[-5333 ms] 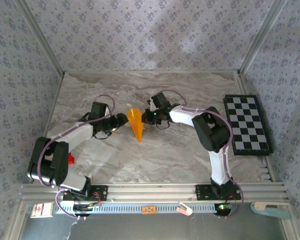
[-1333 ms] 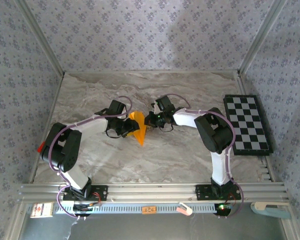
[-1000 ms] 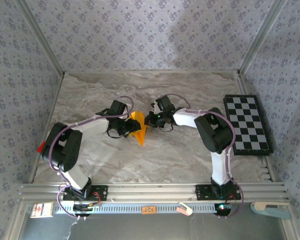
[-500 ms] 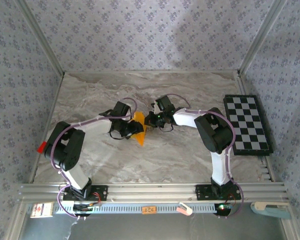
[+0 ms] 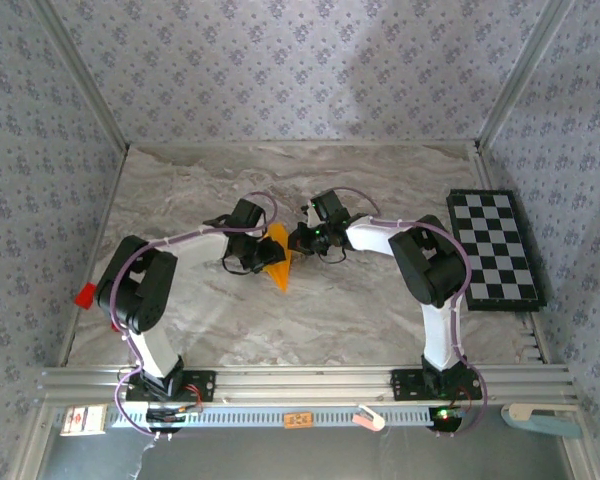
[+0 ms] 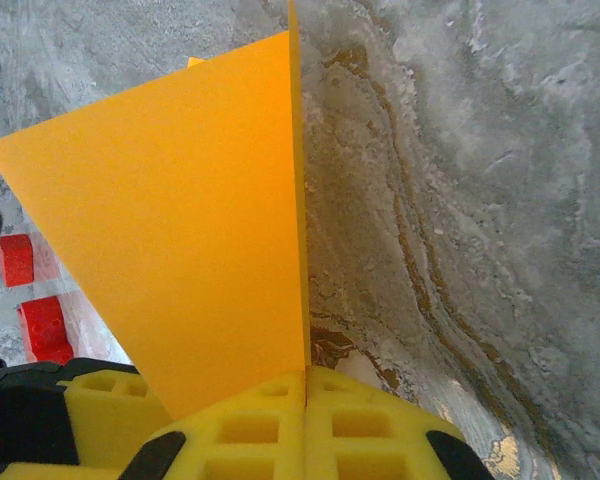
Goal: Fold a paper plane with a square sheet of paper (pick it up from the middle)
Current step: Move the paper plane to the top-center of the table.
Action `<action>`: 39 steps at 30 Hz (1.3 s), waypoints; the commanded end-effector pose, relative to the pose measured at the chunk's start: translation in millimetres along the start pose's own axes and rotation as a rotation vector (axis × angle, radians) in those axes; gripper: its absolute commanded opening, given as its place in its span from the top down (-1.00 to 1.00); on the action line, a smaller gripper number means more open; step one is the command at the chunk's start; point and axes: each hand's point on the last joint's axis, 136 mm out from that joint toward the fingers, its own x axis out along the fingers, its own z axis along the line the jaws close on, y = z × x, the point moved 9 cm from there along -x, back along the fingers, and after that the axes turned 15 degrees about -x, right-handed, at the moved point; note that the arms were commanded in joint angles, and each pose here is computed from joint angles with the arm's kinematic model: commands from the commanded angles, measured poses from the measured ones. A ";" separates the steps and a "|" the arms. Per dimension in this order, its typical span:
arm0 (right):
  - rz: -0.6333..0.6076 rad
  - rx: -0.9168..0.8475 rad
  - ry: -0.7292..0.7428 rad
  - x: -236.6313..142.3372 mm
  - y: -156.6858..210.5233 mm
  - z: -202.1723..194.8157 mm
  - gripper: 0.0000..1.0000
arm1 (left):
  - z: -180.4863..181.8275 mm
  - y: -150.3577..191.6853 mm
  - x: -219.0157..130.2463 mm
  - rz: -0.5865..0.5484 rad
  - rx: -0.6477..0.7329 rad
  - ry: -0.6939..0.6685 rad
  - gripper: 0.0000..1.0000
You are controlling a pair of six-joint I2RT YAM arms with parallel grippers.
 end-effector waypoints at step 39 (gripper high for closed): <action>-0.130 -0.005 0.166 -67.6 -10.8 -8.9 -0.05 | -23.3 -17.6 -11.9 -0.105 0.131 -0.185 0.84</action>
